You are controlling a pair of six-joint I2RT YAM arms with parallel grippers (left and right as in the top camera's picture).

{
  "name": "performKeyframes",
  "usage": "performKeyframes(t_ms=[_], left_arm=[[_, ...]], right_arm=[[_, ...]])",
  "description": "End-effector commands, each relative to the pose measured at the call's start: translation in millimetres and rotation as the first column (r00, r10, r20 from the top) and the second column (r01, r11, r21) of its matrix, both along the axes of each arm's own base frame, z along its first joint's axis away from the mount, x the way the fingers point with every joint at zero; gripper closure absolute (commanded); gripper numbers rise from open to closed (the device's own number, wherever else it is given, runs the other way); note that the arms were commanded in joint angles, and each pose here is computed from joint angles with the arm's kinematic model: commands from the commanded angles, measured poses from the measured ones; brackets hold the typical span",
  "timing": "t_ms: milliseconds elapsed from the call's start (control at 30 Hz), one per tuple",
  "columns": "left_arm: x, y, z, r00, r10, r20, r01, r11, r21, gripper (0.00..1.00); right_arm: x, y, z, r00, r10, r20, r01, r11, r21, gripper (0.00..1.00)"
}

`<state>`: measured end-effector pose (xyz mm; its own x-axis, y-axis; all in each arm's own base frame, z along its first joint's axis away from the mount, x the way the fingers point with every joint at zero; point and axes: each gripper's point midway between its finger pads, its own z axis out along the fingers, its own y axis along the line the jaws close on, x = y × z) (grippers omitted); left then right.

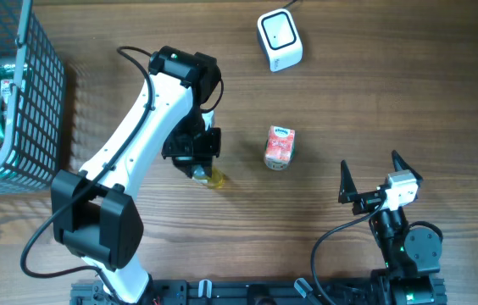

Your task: Scan the item barcode

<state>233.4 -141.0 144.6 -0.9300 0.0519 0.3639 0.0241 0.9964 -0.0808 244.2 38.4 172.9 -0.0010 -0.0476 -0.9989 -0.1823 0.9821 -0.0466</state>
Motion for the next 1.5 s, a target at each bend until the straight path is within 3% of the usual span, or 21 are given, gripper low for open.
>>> performKeyframes(t_ms=[0,133,267,433,667,867,1000,1067,1100,1200,1267,1467], left_arm=[[-1,-1,-1,1.0,-0.007,-0.008,0.007,1.0,0.0,0.54],[-1,-1,-1,1.0,-0.007,-0.007,0.007,1.0,0.0,0.37],[-1,-1,-1,1.0,-0.007,-0.007,0.007,1.0,-0.001,0.29],[-1,-8,2,1.0,0.008,-0.01,-0.009,0.999,-0.043,0.0],[34,-22,38,0.988,0.044,0.146,-0.024,0.99,-0.139,0.0],[80,-22,97,0.908,0.193,0.371,-0.102,0.963,-0.251,0.0],[87,-10,113,0.878,0.226,0.423,-0.113,0.955,-0.276,0.0],[90,-1,114,0.868,0.242,0.434,-0.136,0.956,-0.261,0.1],[94,14,112,0.839,0.339,0.426,-0.265,0.938,-0.225,0.19],[101,42,108,0.706,0.552,0.443,-0.555,0.82,-0.137,0.13],[103,45,107,0.656,0.59,0.47,-0.617,0.778,-0.116,0.07],[88,29,87,0.663,0.566,0.49,-0.64,0.768,-0.019,0.02]], right_arm=[[0,-2,2,1.0,-0.013,0.009,0.013,1.0,-0.004,0.0],[0,-2,2,1.0,-0.013,0.009,0.013,1.0,-0.004,0.0],[0,-2,2,1.0,-0.013,0.009,0.013,1.0,-0.004,0.0],[0,-2,2,1.0,-0.013,0.009,0.013,1.0,-0.004,0.0],[0,-2,2,1.0,-0.013,0.009,0.013,1.0,-0.004,0.0],[0,-2,2,1.0,-0.013,0.009,0.013,1.0,-0.004,0.0],[0,-2,2,1.0,-0.013,0.009,0.013,1.0,-0.004,0.0],[0,-2,2,1.0,-0.013,0.009,0.013,1.0,-0.004,0.01],[0,-2,2,1.0,-0.013,0.009,0.013,1.0,-0.004,0.0],[0,-2,2,1.0,-0.013,0.009,0.013,1.0,-0.004,0.0],[0,-2,2,1.0,-0.013,0.009,0.013,1.0,-0.004,0.0],[0,-2,2,1.0,-0.013,0.009,0.013,1.0,-0.004,0.0]])
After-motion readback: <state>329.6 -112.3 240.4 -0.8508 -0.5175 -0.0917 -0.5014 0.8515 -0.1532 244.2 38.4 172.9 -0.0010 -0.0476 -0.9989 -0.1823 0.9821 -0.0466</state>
